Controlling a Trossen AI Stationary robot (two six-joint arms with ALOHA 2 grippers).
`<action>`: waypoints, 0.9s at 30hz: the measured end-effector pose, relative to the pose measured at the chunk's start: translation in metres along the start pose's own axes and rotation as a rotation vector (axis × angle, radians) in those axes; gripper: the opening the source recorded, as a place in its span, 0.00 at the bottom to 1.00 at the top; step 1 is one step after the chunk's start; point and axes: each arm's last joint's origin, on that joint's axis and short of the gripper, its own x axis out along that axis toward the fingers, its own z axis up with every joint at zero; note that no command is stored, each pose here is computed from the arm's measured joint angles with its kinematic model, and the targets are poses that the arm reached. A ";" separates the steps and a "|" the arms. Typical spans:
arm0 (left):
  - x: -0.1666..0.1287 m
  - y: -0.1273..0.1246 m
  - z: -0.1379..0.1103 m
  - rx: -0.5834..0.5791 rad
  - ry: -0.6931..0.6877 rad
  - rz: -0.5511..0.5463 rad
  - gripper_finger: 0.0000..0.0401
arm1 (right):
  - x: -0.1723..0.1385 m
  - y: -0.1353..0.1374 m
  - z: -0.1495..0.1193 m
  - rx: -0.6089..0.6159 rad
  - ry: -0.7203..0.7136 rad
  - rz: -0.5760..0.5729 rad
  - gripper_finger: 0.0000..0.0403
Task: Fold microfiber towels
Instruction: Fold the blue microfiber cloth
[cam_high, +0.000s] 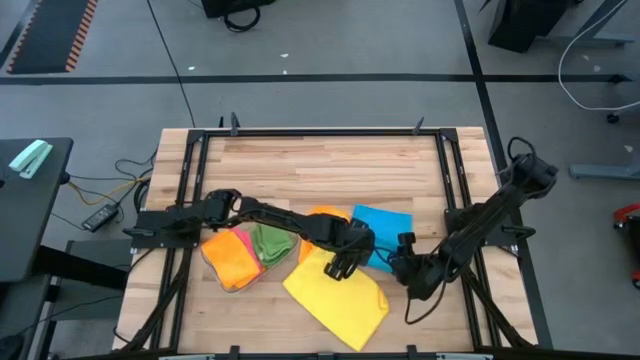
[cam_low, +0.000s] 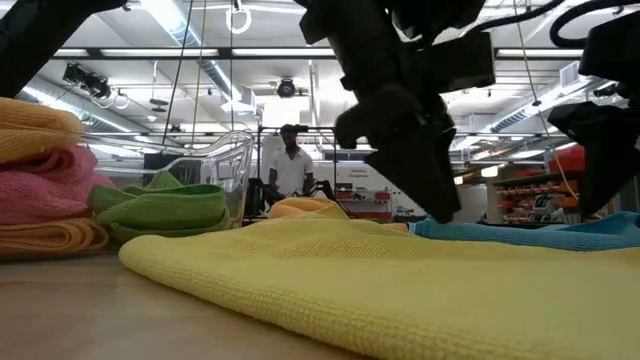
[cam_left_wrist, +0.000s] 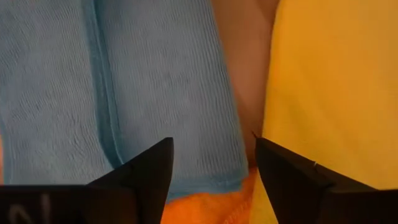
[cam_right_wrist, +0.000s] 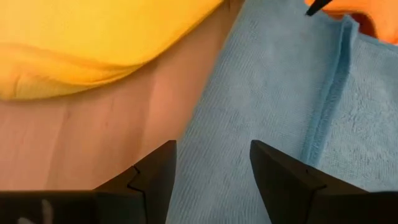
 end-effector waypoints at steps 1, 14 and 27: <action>0.003 -0.001 0.001 -0.008 -0.009 0.005 0.59 | 0.000 0.000 0.001 0.007 -0.003 -0.010 0.53; 0.022 -0.012 -0.007 -0.061 0.105 0.102 0.43 | 0.000 0.004 0.006 0.045 -0.066 -0.031 0.51; 0.014 -0.012 -0.003 -0.251 0.090 0.007 0.05 | 0.021 0.018 0.012 0.096 -0.151 -0.069 0.51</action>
